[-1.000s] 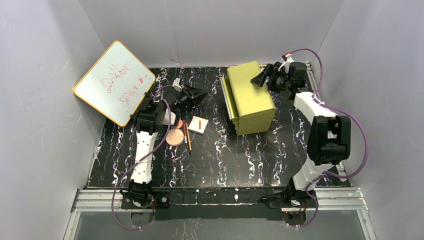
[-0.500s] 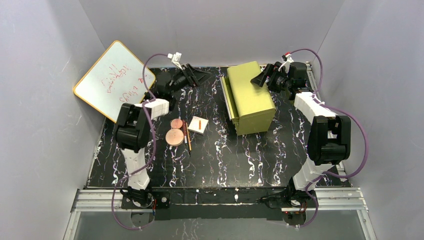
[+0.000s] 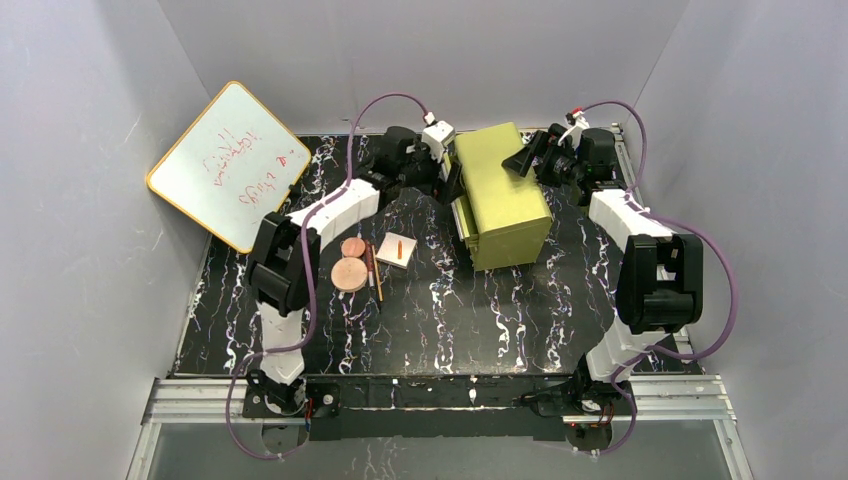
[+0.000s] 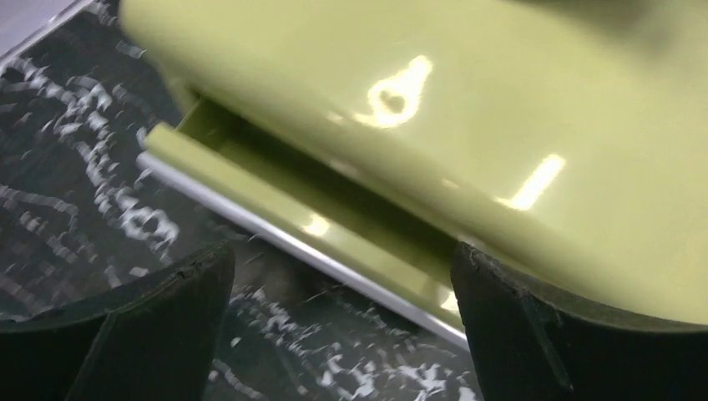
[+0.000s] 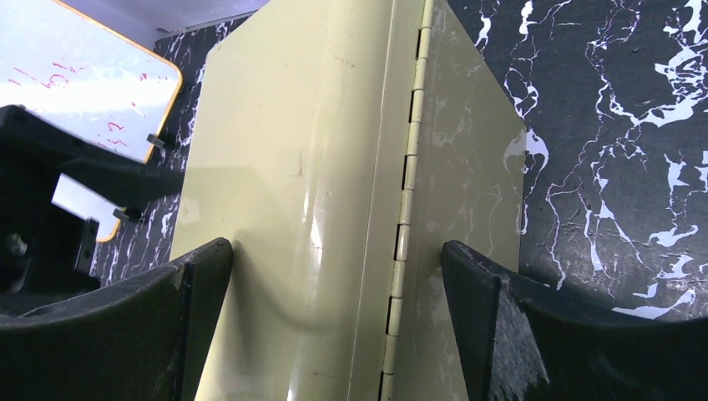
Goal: Organize the makeup
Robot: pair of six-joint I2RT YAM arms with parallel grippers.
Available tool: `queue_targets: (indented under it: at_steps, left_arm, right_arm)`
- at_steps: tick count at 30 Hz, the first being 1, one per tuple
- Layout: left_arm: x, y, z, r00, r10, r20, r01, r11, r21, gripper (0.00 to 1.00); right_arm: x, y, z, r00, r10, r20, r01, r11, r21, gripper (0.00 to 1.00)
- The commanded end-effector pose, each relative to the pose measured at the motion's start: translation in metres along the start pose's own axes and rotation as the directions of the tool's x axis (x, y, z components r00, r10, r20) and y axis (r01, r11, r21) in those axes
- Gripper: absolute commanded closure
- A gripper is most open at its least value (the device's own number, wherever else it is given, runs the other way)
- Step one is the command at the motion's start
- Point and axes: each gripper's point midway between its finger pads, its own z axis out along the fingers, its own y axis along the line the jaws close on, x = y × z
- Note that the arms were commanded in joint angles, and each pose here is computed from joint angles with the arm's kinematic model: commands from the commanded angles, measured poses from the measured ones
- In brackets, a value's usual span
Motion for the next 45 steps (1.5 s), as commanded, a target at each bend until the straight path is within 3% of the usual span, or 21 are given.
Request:
queue_targets:
  at_steps: [1, 14, 29, 45]
  left_arm:
    - [0.02, 0.048, -0.013, 0.977, 0.016, -0.213, -0.061, 0.976, -0.207, 0.01]
    - [0.03, 0.055, 0.007, 0.932, -0.127, -0.338, 0.003, 0.939, -0.345, 0.02]
    - [0.059, 0.078, -0.031, 0.866, -0.164, -0.473, -0.09, 0.879, -0.469, 0.02]
    - [0.073, 0.107, -0.078, 0.839, -0.242, -0.487, -0.083, 0.829, -0.554, 0.02]
  right_arm:
    - [0.063, -0.027, -0.009, 0.983, 0.053, -0.178, -0.04, 0.996, 0.078, 0.0]
    - [0.064, -0.035, -0.019, 0.986, 0.038, -0.165, -0.021, 0.995, 0.101, 0.0]
    - [0.057, -0.035, -0.019, 0.987, 0.043, -0.154, -0.029, 0.995, 0.092, 0.0]
    - [0.056, -0.036, -0.018, 0.987, 0.04, -0.156, -0.026, 0.996, 0.088, 0.0]
